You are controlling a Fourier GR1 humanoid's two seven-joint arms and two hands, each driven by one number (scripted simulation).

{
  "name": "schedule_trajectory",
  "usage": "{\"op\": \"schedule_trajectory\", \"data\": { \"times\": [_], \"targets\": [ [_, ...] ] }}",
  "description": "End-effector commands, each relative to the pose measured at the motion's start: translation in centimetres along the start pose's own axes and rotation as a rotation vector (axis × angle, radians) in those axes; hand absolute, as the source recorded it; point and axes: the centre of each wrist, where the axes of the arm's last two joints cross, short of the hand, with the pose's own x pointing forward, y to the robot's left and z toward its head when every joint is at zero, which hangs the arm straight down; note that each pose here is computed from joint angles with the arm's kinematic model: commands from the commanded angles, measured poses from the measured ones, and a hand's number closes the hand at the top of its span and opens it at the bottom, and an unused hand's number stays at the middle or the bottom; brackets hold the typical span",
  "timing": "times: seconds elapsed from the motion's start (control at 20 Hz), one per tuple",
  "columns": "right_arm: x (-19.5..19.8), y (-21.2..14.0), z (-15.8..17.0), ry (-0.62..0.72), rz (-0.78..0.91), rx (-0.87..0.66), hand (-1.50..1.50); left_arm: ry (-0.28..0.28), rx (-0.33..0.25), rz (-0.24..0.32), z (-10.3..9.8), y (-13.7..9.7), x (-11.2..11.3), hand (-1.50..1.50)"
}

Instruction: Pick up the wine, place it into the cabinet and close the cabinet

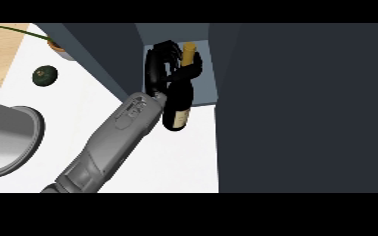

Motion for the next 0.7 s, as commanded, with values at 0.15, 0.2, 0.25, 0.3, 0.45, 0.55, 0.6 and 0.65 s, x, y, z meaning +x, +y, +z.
{"op": "schedule_trajectory", "data": {
  "times": [0.15, 0.2, 0.25, 0.3, 0.45, 0.55, 0.6, 0.65],
  "targets": [
    [-0.3, -0.1, 0.1, 0.006, 0.003, 0.017, -1.50, -0.023, 0.002, 0.033, -3.5, 2.1, -1.3, 1.50],
    [0.3, -0.6, -0.3, -0.006, 0.022, 0.030, -1.50, -0.034, 0.022, 0.025, -3.8, 2.0, -1.2, 1.50],
    [-0.3, 0.5, -0.4, 0.003, -0.002, 0.032, -1.50, -0.045, 0.030, 0.013, -3.5, 0.4, -0.5, 1.50],
    [0.1, 0.1, 0.3, 0.014, 0.007, 0.038, -1.50, -0.044, 0.022, 0.009, -3.4, 1.9, -2.3, 1.50],
    [-0.2, -0.1, 0.4, 0.011, -0.003, 0.029, -1.50, -0.049, 0.057, -0.031, -4.6, 2.6, -2.2, 1.50],
    [0.2, -0.2, 0.3, 0.005, 0.014, 0.035, -1.50, -0.041, 0.058, -0.058, -4.7, 2.7, -2.7, 1.50],
    [0.1, 0.1, -0.3, -0.003, -0.001, 0.033, -1.50, -0.046, 0.061, -0.039, -4.5, 2.6, -2.9, 1.50],
    [-0.5, 0.0, 0.5, 0.008, 0.017, 0.024, -1.50, -0.024, 0.067, -0.066, -4.8, 2.3, -2.5, -1.50]
  ]
}}
